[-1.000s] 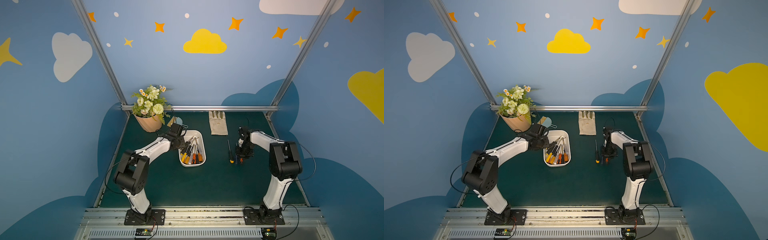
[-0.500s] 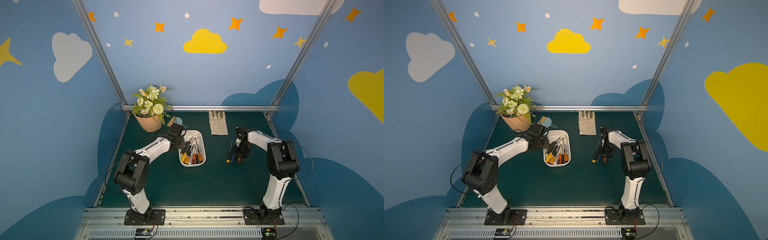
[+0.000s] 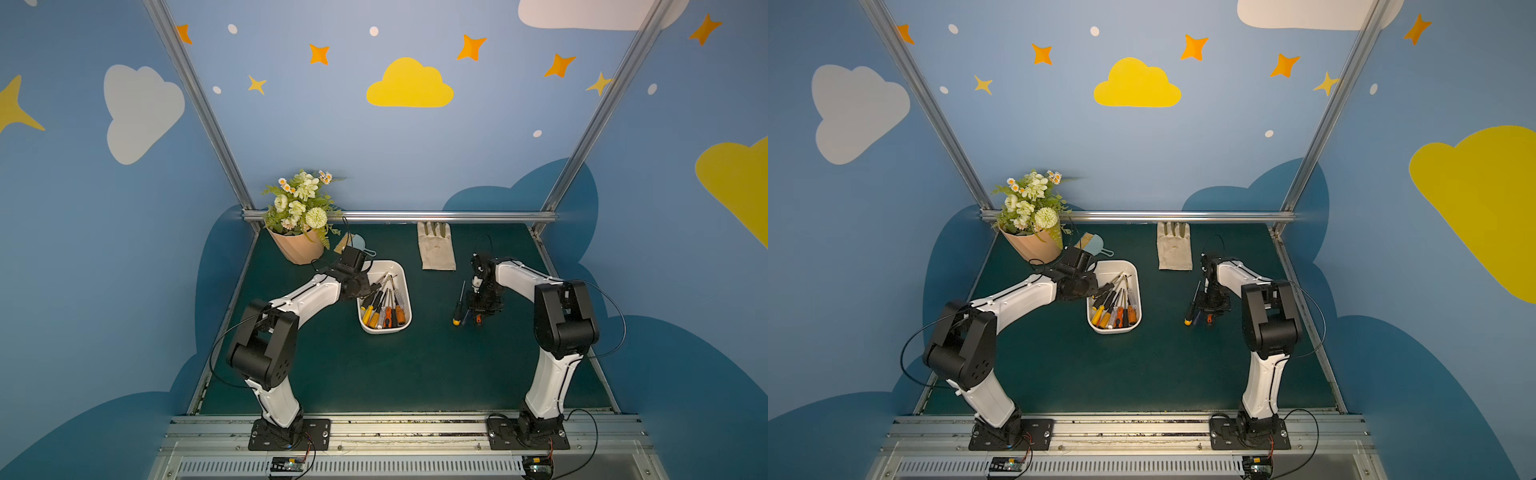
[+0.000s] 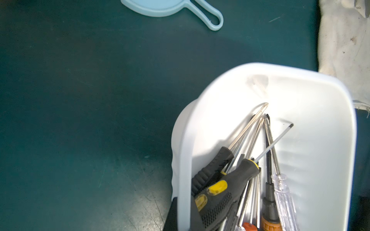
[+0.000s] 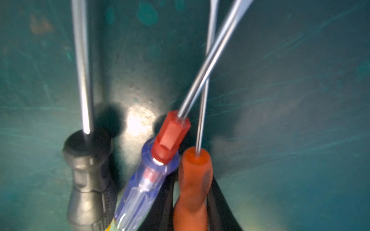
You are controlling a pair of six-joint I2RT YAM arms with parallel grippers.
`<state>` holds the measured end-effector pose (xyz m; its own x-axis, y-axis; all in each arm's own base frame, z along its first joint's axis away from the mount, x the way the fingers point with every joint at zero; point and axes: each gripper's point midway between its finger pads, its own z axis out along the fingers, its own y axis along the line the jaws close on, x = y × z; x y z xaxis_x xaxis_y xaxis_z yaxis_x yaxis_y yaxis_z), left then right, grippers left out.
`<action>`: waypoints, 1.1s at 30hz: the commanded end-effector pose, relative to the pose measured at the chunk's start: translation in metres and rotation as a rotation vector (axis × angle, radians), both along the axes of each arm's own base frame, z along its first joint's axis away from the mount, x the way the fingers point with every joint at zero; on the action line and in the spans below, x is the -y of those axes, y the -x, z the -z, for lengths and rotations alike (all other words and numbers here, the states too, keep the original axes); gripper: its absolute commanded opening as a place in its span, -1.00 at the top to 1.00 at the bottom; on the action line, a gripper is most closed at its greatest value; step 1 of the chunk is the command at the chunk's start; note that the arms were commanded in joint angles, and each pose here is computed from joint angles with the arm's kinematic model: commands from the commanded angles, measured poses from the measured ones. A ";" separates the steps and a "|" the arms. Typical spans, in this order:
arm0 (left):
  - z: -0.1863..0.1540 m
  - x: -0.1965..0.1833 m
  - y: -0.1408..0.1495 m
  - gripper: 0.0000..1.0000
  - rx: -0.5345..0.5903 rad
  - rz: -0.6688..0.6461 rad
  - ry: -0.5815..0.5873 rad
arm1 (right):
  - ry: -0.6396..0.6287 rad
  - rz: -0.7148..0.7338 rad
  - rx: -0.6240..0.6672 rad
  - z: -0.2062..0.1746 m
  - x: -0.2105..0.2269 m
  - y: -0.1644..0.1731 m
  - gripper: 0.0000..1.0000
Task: Take out the screwdriver from the storage box
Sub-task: Place the screwdriver at the center of the board.
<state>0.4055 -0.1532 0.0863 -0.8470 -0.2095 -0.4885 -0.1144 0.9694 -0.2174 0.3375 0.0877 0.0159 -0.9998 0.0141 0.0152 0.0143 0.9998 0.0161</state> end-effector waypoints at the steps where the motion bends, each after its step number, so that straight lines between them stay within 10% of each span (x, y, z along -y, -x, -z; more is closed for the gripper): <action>1: -0.023 0.014 -0.015 0.95 0.063 0.014 0.059 | 0.003 0.029 -0.022 0.000 0.002 0.001 0.74; 15: -0.024 0.015 -0.015 0.95 0.062 0.015 0.066 | -0.017 0.051 -0.019 -0.002 0.004 0.006 0.35; 33: -0.023 0.016 -0.015 0.96 0.059 0.017 0.072 | -0.049 0.058 0.030 -0.026 0.002 -0.001 0.31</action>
<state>0.4050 -0.1543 0.0861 -0.8492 -0.2089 -0.4850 -0.1112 0.9686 -0.2225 0.3390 0.0864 0.0232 -0.9979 0.0644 0.0087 0.0648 0.9964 0.0539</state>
